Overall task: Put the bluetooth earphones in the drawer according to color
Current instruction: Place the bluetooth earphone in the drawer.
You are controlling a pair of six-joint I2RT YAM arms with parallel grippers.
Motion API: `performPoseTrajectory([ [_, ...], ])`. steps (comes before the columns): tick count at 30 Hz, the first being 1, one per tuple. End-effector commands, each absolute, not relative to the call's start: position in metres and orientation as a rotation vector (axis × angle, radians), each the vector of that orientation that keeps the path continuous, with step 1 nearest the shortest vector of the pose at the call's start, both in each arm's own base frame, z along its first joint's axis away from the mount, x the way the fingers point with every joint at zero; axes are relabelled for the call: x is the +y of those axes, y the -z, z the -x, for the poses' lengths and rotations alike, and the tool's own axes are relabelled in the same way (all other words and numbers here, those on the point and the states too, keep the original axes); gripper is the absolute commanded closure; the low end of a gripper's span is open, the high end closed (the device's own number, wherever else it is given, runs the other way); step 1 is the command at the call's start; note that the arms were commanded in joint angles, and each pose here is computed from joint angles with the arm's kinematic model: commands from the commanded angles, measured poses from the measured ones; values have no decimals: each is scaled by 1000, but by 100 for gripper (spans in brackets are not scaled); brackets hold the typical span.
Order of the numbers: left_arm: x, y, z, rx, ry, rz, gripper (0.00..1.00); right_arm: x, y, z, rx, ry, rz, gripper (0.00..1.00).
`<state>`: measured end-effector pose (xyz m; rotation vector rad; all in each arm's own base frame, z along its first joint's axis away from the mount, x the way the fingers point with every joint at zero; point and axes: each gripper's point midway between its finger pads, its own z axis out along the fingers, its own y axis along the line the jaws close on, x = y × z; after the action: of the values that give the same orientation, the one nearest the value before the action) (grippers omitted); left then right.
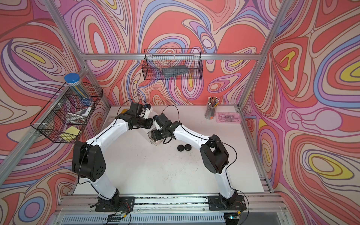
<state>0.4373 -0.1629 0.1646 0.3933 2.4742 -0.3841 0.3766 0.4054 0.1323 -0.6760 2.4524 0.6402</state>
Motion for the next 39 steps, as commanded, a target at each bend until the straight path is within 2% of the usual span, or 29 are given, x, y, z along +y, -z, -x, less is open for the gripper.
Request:
performPoseTrajectory([
  [1, -153, -108, -399, 2727, 339, -397, 100, 411, -122, -377, 2466, -640, 678, 35],
  [10, -152, -107, -399, 2730, 335, -398, 100, 387, -152, -389, 2375, -493, 614, 34],
  [13, -153, -108, -399, 2726, 339, -399, 100, 376, -163, -395, 2344, -436, 592, 37],
  [24, -153, -108, -399, 2727, 341, -399, 100, 339, -161, -419, 2379, -409, 474, 71],
  [29, -153, -106, -398, 2731, 337, -400, 100, 333, -149, -425, 2423, -418, 451, 90],
  [32, -153, -106, -398, 2733, 340, -399, 100, 333, -148, -428, 2423, -430, 446, 93],
  [39, -153, -106, -398, 2733, 338, -401, 100, 338, -132, -433, 2474, -480, 448, 92],
])
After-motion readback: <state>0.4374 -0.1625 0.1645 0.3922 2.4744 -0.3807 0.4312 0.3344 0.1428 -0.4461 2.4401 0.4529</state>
